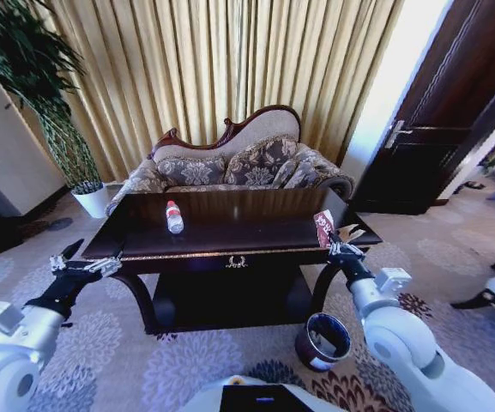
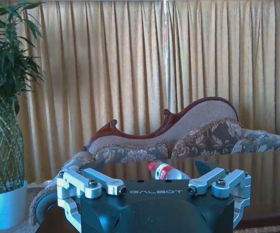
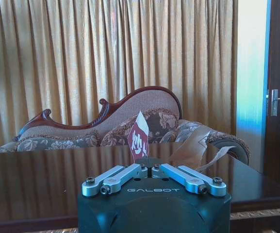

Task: Move to the front of the table and place the trash on the table into the trash bin.

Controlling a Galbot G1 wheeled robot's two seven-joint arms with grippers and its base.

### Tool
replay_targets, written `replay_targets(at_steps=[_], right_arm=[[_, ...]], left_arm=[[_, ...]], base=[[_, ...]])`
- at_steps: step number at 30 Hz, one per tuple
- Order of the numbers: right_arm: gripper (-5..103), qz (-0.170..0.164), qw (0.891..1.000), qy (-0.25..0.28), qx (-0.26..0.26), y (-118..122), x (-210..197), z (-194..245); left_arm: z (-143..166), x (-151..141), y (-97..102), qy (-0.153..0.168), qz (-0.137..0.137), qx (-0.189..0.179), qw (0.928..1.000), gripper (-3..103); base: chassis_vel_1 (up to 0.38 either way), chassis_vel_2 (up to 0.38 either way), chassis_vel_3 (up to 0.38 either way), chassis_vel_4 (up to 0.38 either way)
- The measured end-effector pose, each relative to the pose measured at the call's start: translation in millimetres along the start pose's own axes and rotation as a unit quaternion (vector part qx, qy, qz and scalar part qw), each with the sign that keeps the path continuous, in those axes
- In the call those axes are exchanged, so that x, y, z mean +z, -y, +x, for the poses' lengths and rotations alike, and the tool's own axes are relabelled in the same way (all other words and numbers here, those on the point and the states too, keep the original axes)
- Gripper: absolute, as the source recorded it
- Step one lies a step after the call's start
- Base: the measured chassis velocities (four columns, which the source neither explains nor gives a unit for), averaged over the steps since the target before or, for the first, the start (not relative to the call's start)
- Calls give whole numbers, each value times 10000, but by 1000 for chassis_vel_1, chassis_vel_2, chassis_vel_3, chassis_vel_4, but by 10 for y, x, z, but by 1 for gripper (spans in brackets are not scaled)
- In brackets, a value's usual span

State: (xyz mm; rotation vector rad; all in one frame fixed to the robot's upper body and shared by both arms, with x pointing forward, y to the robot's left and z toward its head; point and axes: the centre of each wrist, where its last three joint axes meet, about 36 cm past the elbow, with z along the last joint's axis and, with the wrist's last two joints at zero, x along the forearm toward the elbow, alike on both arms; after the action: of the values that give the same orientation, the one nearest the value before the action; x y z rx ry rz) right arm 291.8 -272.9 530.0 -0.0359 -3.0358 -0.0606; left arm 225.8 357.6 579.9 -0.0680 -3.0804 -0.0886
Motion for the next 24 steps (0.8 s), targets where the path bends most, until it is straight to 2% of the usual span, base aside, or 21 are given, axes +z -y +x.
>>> replay_targets(at_steps=[4,7,8,10,11,13,14,16,21,23,24], right_arm=[[0,23,9999,-114,-29,8,86,3],[0,83,9971,-721,246,93,445,-74],[0,83,9971,-721,246,93,445,-74],[0,161,9901,-1294,512,189,858,-151],[0,161,9901,-1294,512,189,858,-151],[0,192,9825,-1710,715,274,1202,-230],[0,192,9825,-1710,715,274,1202,-230],[0,299,9723,-2095,993,415,1579,-356],[0,445,9633,-2335,1245,556,1873,-469],[0,652,9516,-2581,1540,766,2244,-639],[0,652,9516,-2581,1540,766,2244,-639]], left_arm=[[12,18,6,-22,30,-23,10000,100],[20,29,7,-30,50,-43,10000,100],[20,29,7,-30,50,-43,10000,100],[26,34,7,-32,62,-62,10000,100],[26,34,7,-32,62,-62,10000,100],[29,39,8,-27,66,-73,9999,100],[29,39,8,-27,66,-73,9999,100],[36,46,9,-41,71,-81,9999,100],[45,45,1,-36,63,-102,9999,100],[58,47,-7,26,38,-125,9999,100],[58,47,-7,26,38,-125,9999,100]], base=[[91,-69,-79,72],[9,-15,-22,5],[0,0,0,0],[0,0,0,0],[0,0,0,0],[0,0,0,0],[0,0,0,0],[0,0,0,0],[0,0,0,0],[0,0,0,0],[0,0,0,0]])
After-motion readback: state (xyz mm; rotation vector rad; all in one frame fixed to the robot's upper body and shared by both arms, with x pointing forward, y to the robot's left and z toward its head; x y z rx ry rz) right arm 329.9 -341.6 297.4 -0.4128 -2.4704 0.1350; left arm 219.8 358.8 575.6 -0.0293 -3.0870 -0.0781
